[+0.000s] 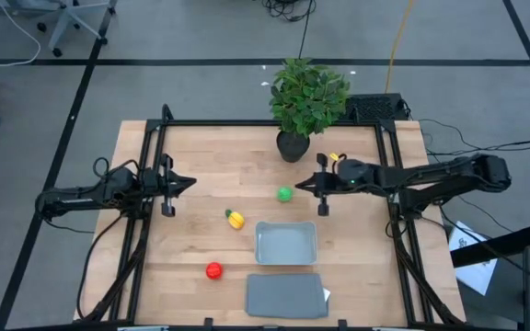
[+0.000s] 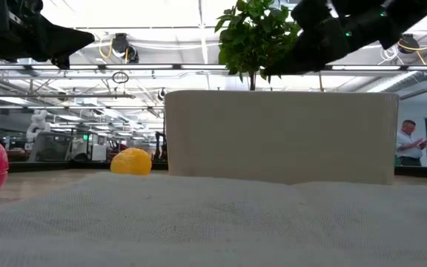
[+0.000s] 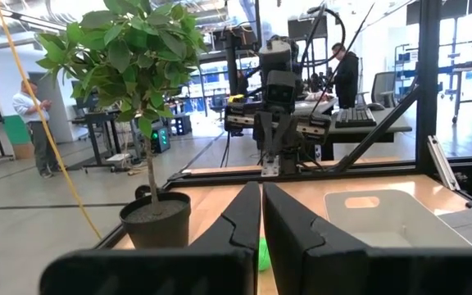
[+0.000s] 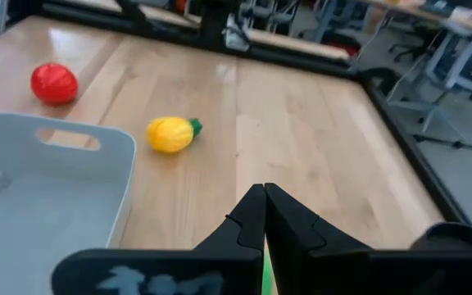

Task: Pick and placing Produce into tupperware
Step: Put the green pear into the bin

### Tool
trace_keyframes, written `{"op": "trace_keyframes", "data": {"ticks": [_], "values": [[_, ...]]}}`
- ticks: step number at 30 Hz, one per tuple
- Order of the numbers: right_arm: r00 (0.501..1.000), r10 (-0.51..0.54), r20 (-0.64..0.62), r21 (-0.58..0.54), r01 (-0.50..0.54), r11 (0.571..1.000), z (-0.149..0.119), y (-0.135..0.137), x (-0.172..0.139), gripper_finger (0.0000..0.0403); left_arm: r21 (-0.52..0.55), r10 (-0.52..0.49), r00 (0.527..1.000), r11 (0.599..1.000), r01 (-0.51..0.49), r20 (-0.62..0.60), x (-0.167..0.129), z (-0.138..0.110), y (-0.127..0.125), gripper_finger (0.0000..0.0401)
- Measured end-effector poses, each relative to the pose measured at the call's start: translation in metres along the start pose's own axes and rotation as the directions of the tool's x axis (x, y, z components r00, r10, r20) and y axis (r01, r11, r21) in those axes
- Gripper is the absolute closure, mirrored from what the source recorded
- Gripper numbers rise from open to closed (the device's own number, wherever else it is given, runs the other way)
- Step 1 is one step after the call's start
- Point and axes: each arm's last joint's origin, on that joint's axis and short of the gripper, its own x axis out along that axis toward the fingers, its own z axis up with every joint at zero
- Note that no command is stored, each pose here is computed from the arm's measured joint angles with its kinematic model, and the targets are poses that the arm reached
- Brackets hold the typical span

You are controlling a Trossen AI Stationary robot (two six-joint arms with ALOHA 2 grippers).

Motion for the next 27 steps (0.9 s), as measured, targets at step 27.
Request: {"op": "trace_keyframes", "data": {"ticks": [27], "values": [[1.0,0.028,0.006,-0.05,-0.028,0.998,0.008,-0.006,0.01,0.0403,0.0,0.004,1.0,1.0,-0.004,-0.004,0.0,0.0,0.0,0.038]]}}
